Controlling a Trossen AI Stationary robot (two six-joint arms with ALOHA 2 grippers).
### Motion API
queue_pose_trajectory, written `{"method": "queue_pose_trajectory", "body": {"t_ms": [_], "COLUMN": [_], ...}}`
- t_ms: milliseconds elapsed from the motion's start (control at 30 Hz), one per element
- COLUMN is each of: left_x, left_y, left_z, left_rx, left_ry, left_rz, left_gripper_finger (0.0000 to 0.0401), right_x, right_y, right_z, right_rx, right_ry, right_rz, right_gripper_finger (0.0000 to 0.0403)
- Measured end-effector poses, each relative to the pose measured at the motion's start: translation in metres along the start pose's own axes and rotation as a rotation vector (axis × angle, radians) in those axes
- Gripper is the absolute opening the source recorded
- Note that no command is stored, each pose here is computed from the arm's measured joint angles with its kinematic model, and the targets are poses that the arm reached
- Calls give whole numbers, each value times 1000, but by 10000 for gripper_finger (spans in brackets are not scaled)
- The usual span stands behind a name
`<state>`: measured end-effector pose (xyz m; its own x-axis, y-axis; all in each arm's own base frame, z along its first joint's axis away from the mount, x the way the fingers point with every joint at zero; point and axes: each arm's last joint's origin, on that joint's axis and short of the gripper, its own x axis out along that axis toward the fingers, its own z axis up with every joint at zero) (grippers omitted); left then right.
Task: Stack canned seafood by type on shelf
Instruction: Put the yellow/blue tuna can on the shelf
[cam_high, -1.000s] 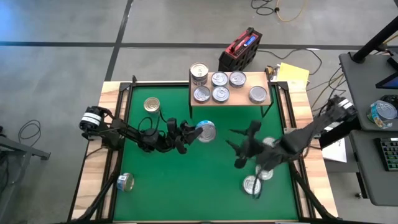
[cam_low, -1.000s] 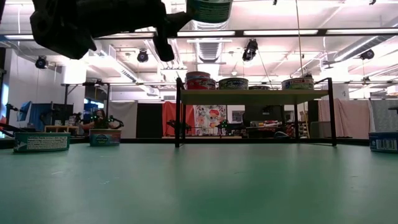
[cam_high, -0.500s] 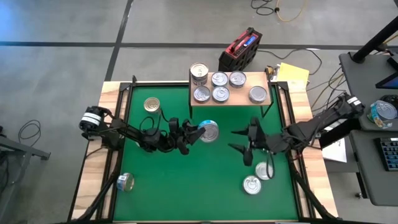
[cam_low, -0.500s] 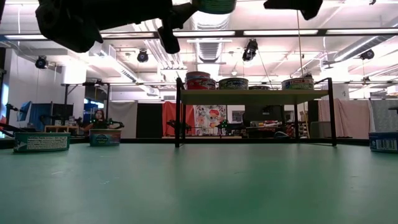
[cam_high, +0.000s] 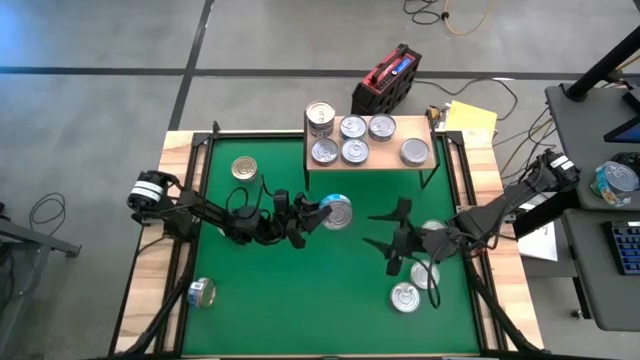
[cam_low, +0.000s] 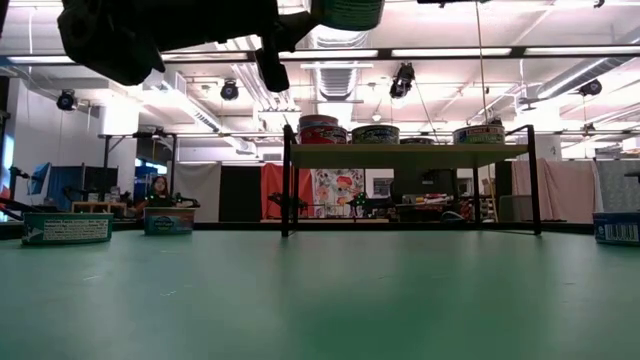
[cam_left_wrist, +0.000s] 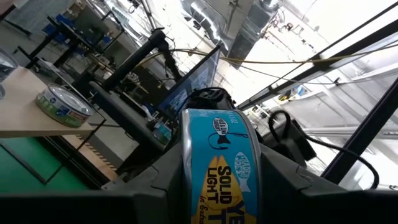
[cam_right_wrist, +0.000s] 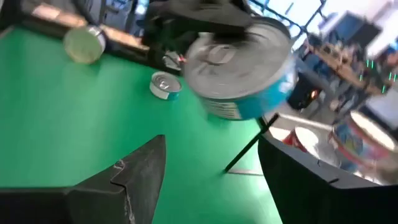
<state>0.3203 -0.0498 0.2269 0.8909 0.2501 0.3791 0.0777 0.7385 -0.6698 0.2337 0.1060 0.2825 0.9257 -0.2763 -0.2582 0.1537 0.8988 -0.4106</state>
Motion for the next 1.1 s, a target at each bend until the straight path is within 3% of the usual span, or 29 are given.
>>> {"method": "queue_pose_trajectory", "body": {"t_ms": [200,400,500,633,733,867,1100], "left_x": [1,4,6,6,6,6,7], "left_y": [2,6,9,12,13,14,14], "left_z": [0,4,7,8,6,5,4], "left_rx": [10,-88,-164,-173,-166,-161,-156], "left_ry": [3,-21,-52,-55,-38,-28,-19], "left_rz": [10,35,62,75,90,94,103], "left_gripper_finger": [125,125,125,125,125,125,125], "right_x": [6,14,23,35,39,39,10], "right_y": [10,26,34,43,47,46,19], "right_z": [4,13,21,28,32,35,50], "right_rx": [-150,-436,-603,-782,-856,-873,-662], "right_ry": [21,64,120,230,254,269,205], "right_rz": [-82,-142,-225,-351,-355,-376,-417], "right_gripper_finger": [229,226,225,221,217,212,205]}}
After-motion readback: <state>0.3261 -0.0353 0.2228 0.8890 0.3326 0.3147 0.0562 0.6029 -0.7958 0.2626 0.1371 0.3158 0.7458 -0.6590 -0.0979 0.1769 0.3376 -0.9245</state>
